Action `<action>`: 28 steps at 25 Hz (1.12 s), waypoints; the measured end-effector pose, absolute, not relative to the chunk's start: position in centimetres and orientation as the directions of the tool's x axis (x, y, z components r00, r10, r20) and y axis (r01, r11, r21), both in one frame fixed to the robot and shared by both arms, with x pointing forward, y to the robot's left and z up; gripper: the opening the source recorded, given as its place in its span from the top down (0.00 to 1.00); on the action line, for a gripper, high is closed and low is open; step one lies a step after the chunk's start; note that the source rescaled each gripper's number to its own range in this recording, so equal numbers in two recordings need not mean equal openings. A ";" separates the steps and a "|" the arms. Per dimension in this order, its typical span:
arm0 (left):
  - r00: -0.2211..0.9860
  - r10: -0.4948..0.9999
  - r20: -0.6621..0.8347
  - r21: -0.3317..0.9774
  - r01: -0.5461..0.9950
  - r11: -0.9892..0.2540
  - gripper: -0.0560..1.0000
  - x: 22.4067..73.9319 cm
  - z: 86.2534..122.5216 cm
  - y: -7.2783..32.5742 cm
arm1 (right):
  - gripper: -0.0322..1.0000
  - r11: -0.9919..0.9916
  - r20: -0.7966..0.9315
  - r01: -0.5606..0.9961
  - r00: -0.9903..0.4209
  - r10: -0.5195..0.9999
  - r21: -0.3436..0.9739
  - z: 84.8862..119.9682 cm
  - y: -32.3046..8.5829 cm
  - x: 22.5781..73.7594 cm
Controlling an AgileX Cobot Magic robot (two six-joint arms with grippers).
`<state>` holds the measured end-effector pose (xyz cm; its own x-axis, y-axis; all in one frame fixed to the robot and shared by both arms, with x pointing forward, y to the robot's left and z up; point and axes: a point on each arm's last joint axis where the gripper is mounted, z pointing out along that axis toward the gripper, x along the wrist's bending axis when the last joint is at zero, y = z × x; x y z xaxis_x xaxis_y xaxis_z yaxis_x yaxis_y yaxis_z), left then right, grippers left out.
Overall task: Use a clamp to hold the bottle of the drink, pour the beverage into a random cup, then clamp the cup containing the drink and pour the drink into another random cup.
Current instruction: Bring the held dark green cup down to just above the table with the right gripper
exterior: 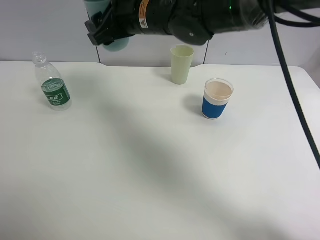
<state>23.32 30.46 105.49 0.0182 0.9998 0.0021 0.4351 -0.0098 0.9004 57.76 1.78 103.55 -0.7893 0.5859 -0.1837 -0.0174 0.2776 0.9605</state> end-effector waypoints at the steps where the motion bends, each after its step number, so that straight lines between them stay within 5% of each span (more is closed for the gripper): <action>1: 0.018 1.000 0.002 0.900 0.435 -0.010 0.00 23.3 105.5 30.5 | 0.94 0.278 -0.177 -0.011 -0.796 0.579 0.960 102.7 1.6 57.4; 28: 0.018 1.000 0.002 0.900 0.435 -0.010 0.00 23.3 105.5 30.5 | 0.94 0.306 -0.128 0.031 -0.863 0.488 0.952 88.3 -0.1 54.0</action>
<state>23.32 30.46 105.49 0.0182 0.9998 0.0021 0.4351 -0.0098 0.9004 53.98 -0.11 88.29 -0.8633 0.4882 -0.1282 0.0315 0.3055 0.9517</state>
